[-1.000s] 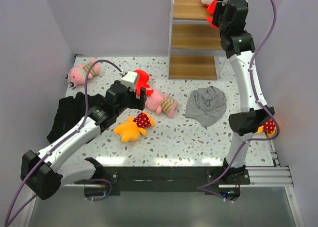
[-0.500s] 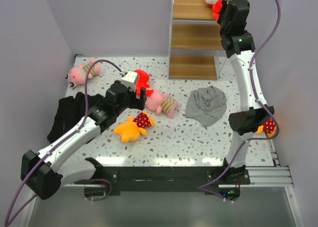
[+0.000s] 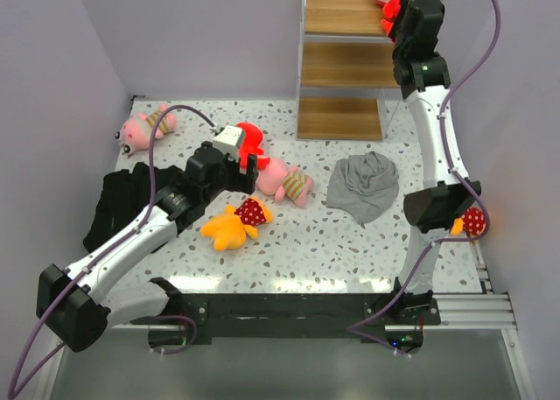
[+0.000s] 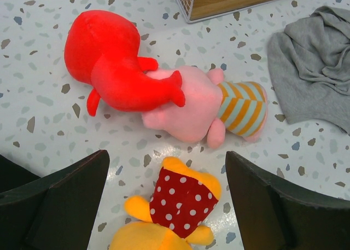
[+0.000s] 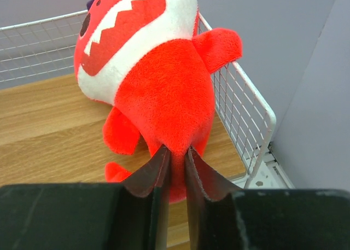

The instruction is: Place and organize the stuffed toys onto the shelf

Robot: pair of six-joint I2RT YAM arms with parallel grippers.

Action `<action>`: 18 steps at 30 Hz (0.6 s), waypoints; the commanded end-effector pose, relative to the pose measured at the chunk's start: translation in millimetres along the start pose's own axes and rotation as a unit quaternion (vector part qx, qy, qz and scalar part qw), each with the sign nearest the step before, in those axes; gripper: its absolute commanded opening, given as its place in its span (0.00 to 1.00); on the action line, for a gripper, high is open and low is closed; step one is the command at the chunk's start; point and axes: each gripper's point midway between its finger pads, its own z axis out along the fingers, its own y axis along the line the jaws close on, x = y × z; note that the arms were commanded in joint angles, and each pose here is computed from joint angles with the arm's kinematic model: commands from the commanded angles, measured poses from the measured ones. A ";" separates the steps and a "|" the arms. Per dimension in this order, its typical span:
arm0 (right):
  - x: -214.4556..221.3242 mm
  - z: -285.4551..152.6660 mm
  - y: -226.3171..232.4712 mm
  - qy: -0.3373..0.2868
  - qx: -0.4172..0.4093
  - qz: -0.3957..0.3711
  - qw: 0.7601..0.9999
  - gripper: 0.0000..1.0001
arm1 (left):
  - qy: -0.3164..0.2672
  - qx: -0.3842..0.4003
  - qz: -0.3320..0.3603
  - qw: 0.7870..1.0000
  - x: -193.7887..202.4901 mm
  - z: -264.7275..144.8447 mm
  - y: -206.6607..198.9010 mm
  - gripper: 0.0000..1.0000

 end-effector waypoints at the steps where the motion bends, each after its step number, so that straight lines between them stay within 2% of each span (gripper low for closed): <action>1: -33.7 -1.7 0.0 -0.043 -0.017 0.019 0.999 0.26 | -0.037 0.005 -0.009 0.999 -27.9 -7.4 -3.2 0.92; 5: -45.0 -12.1 -6.2 -0.047 -0.011 0.021 0.999 0.34 | -0.034 0.000 -0.009 0.999 -26.1 -5.8 -1.8 0.92; 11: -71.4 -54.7 -10.4 -0.043 -0.044 0.051 0.997 0.45 | -0.034 -0.004 -0.010 0.999 -26.2 -4.6 -0.4 0.92; 12: -59.3 -57.5 -9.8 -0.026 -0.049 0.052 0.997 0.58 | -0.034 -0.006 -0.009 0.999 -26.3 -4.6 0.1 0.92; 13: -72.0 -73.6 -8.8 -0.033 -0.068 0.071 0.995 0.66 | -0.032 -0.009 -0.009 0.999 -24.9 -4.1 1.4 0.92; 14: -72.2 -80.7 -5.0 -0.030 -0.085 0.078 0.993 0.83 | -0.034 -0.012 -0.010 0.999 -25.9 -4.4 2.3 0.92; 15: -57.4 -83.4 -2.9 -0.008 -0.093 0.078 0.993 0.91 | -0.035 -0.015 -0.010 0.999 -26.1 -4.4 3.4 0.92; 16: -67.2 -100.6 -2.1 -0.009 -0.111 0.097 0.989 0.97 | -0.033 -0.017 -0.010 0.999 -25.1 -4.3 4.0 0.92; 17: -63.2 -107.8 -0.6 0.002 -0.121 0.105 0.987 0.97 | -0.034 -0.020 -0.011 0.999 -25.2 -3.9 4.9 0.92; 18: -40.7 -111.1 2.6 0.033 -0.131 0.105 0.985 0.97 | -0.034 -0.023 -0.011 0.999 -25.0 -3.5 6.0 0.92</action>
